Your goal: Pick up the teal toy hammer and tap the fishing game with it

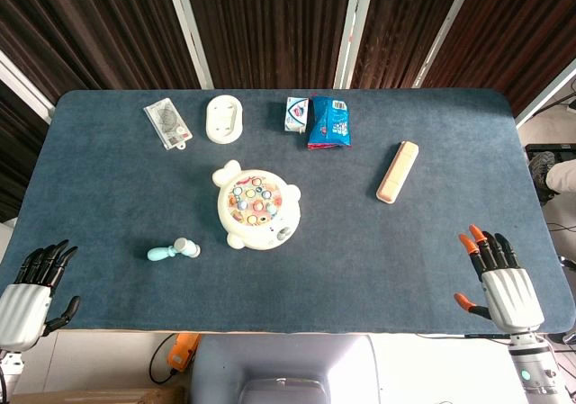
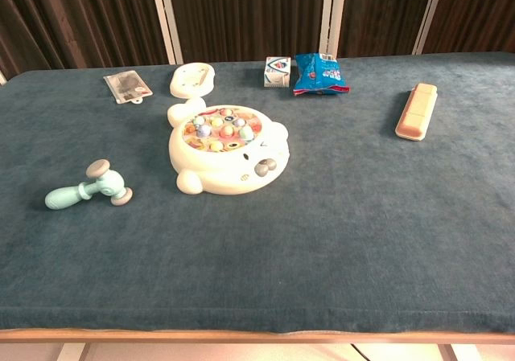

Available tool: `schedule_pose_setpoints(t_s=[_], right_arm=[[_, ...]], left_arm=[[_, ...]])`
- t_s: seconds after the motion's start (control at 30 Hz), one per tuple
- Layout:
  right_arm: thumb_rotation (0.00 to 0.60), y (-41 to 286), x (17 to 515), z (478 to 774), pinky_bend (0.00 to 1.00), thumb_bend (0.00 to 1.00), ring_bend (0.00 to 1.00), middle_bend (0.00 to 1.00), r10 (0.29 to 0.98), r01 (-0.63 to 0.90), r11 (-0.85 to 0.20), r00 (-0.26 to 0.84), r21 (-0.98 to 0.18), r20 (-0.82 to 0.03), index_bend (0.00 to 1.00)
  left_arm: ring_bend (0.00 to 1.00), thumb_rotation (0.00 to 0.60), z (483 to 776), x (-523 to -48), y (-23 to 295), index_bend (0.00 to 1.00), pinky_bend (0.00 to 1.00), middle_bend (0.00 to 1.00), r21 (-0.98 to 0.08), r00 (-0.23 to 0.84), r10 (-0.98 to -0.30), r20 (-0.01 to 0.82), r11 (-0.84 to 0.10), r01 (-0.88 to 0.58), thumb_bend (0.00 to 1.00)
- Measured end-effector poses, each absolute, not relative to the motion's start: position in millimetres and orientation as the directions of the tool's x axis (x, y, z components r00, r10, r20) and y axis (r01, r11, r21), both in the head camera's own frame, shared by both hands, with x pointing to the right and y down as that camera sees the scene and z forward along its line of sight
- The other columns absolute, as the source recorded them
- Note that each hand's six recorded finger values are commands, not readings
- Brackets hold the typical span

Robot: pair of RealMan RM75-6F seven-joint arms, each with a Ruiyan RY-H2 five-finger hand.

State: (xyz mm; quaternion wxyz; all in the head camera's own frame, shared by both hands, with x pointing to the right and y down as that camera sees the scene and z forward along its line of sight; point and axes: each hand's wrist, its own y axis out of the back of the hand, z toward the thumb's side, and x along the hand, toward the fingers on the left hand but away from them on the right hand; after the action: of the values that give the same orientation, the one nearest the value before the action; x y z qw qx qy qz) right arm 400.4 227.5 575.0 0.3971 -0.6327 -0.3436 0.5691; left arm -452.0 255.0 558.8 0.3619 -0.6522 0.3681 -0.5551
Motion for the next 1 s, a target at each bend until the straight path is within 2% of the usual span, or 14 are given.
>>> schedule_pose_setpoints(t_s=[0.13, 0.3, 0.47, 0.63, 0.83, 1.0], right_arm=[[0.600, 229.2, 398.6, 574.8, 0.00, 0.19, 0.00, 0.00, 0.883, -0.018, -0.453, 0.127, -0.891, -0.451, 0.00], [0.600, 232.8, 396.4, 572.1, 0.00, 0.19, 0.00, 0.00, 0.878, -0.013, -0.459, 0.147, -0.888, -0.456, 0.00], [0.600, 234.5, 394.8, 571.4, 0.00, 0.19, 0.00, 0.00, 0.870, -0.009, -0.470, 0.161, -0.883, -0.465, 0.00], [0.600, 233.9, 392.6, 571.7, 0.00, 0.19, 0.00, 0.00, 0.858, 0.015, -0.491, 0.183, -0.871, -0.481, 0.00], [0.600, 233.6, 392.4, 569.4, 0.00, 0.19, 0.00, 0.00, 0.851, 0.033, -0.501, 0.201, -0.865, -0.485, 0.00], [0.600, 232.2, 394.3, 567.6, 0.00, 0.19, 0.00, 0.00, 0.852, 0.042, -0.501, 0.202, -0.864, -0.484, 0.00]], left_arm=[[0.00, 0.600, 564.3, -446.9, 256.5, 0.00, 0.08, 0.00, -0.868, 0.123, -0.870, 0.477, -0.489, -0.093, 0.36], [0.00, 0.600, 584.8, -428.5, 258.8, 0.00, 0.09, 0.01, -0.828, 0.164, -0.832, 0.530, -0.549, -0.113, 0.35], [0.01, 0.600, 604.0, -389.5, 255.0, 0.05, 0.17, 0.06, -0.838, 0.239, -0.849, 0.472, -0.516, -0.177, 0.38], [0.04, 0.600, 626.3, -354.1, 253.2, 0.07, 0.17, 0.10, -0.836, 0.306, -0.837, 0.454, -0.519, -0.179, 0.38], [0.07, 0.600, 650.6, -338.6, 238.1, 0.12, 0.13, 0.14, -0.847, 0.264, -0.843, 0.469, -0.513, -0.136, 0.37], [0.09, 0.600, 676.2, -336.0, 220.5, 0.13, 0.12, 0.17, -0.866, 0.161, -0.866, 0.473, -0.490, -0.097, 0.35]])
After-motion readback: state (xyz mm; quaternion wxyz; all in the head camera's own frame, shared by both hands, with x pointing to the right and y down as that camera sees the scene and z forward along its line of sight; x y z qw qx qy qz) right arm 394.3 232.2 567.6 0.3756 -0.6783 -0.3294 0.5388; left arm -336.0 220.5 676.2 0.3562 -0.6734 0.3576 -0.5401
